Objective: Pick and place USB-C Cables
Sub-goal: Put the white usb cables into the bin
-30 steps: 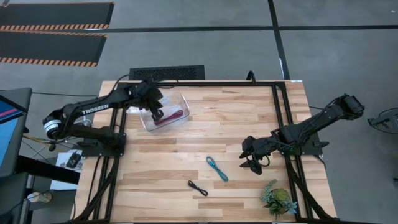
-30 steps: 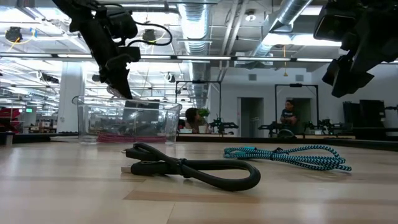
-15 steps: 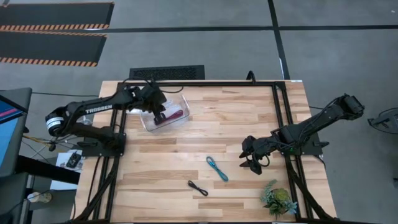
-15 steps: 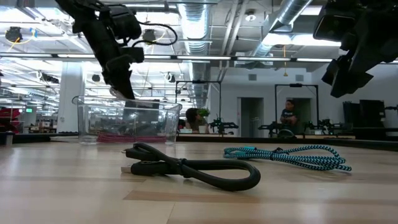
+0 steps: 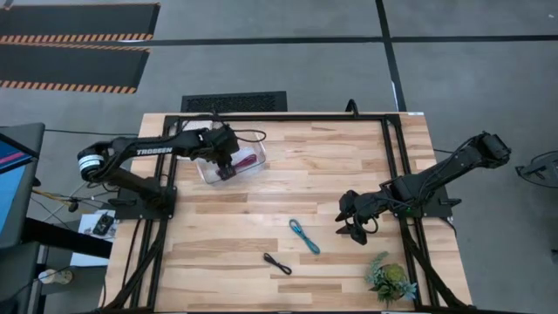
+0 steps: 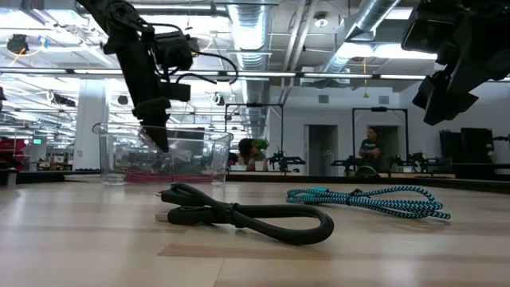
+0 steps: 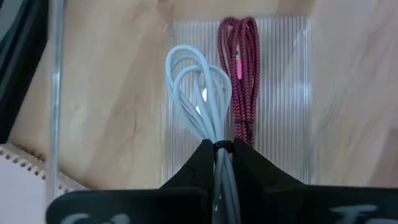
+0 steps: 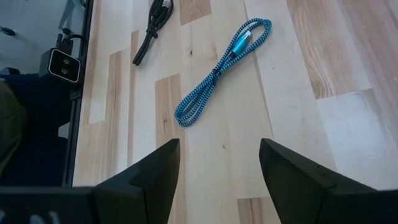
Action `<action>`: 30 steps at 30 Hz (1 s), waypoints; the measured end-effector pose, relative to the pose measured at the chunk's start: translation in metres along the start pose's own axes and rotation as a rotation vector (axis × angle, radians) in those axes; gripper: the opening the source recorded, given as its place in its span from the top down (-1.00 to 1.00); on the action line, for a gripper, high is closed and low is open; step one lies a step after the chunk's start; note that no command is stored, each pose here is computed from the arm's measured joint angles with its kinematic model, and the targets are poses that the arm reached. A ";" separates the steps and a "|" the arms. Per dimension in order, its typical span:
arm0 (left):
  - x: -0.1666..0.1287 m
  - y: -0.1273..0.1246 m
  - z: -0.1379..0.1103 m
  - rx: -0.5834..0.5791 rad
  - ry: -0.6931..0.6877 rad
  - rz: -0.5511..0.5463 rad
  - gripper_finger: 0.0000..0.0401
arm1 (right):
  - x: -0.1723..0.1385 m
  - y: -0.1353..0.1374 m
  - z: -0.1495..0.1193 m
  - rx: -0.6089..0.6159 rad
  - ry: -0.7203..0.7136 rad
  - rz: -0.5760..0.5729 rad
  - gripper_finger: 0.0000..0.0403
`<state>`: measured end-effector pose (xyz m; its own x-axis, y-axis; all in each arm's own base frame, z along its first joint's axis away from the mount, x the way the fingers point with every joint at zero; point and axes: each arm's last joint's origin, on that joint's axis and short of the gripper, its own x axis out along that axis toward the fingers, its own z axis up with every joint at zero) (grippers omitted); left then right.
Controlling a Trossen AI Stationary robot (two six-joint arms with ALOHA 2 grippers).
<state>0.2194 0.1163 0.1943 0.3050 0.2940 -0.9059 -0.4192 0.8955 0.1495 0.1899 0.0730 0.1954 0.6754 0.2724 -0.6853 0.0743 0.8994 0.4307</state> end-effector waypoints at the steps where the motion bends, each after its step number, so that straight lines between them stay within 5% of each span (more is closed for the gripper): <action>1: 0.002 -0.002 0.000 0.011 0.009 0.001 0.94 | 0.000 0.000 0.000 0.000 0.000 0.000 -0.21; 14: 0.009 -0.031 0.000 0.216 0.061 0.162 0.94 | 0.000 0.000 0.000 0.000 0.000 0.000 -0.21; 30: 0.008 -0.037 -0.007 0.528 0.123 0.033 0.94 | 0.000 0.000 0.000 0.000 0.001 0.000 -0.21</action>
<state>0.2318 0.0833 0.1786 0.1832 0.3116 -0.9324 0.0700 0.9419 0.3285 0.1898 0.0730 0.1954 0.6745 0.2724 -0.6862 0.0747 0.8994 0.4306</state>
